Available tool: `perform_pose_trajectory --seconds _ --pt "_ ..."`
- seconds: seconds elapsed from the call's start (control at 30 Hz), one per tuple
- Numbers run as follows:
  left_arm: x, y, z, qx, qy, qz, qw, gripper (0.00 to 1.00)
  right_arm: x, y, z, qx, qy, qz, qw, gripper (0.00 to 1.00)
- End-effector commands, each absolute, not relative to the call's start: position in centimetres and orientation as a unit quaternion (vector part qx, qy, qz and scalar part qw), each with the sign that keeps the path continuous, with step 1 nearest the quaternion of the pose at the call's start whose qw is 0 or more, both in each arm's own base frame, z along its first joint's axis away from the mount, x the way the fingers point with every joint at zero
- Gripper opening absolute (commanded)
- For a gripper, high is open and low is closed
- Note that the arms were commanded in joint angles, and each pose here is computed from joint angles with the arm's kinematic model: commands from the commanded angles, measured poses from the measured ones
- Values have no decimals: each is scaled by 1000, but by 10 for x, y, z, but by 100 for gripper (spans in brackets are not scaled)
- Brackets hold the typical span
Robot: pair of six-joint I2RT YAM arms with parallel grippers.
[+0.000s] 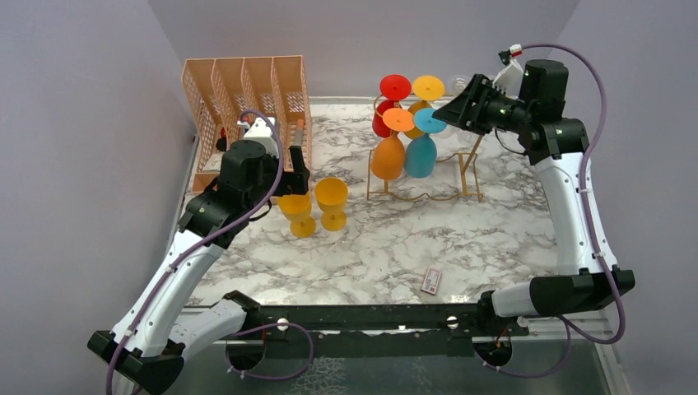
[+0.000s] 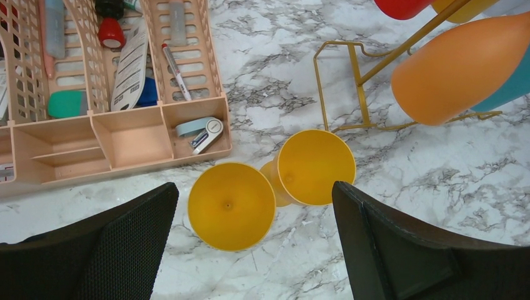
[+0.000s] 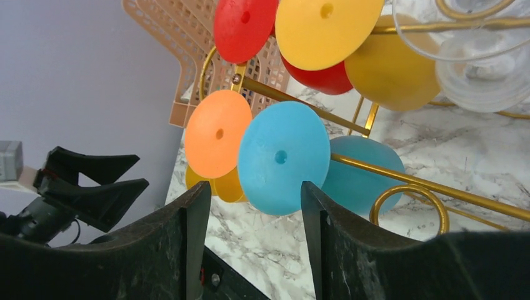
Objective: Take the wine glass off the wine glass rack
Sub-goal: Pick up the wine glass from the wine rack.
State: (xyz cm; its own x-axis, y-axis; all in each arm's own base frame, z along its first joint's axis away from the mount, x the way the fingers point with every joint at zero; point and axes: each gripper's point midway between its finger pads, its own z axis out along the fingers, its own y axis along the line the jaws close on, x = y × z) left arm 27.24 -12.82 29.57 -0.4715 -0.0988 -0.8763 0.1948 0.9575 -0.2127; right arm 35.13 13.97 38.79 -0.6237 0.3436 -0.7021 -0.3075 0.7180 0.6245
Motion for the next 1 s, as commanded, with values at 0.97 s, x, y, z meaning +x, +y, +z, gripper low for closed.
perform_pose_trajectory --seconds 0.97 --pt "261 -121 310 7 831 -161 532 99 368 137 358 48 849 304 430 48"
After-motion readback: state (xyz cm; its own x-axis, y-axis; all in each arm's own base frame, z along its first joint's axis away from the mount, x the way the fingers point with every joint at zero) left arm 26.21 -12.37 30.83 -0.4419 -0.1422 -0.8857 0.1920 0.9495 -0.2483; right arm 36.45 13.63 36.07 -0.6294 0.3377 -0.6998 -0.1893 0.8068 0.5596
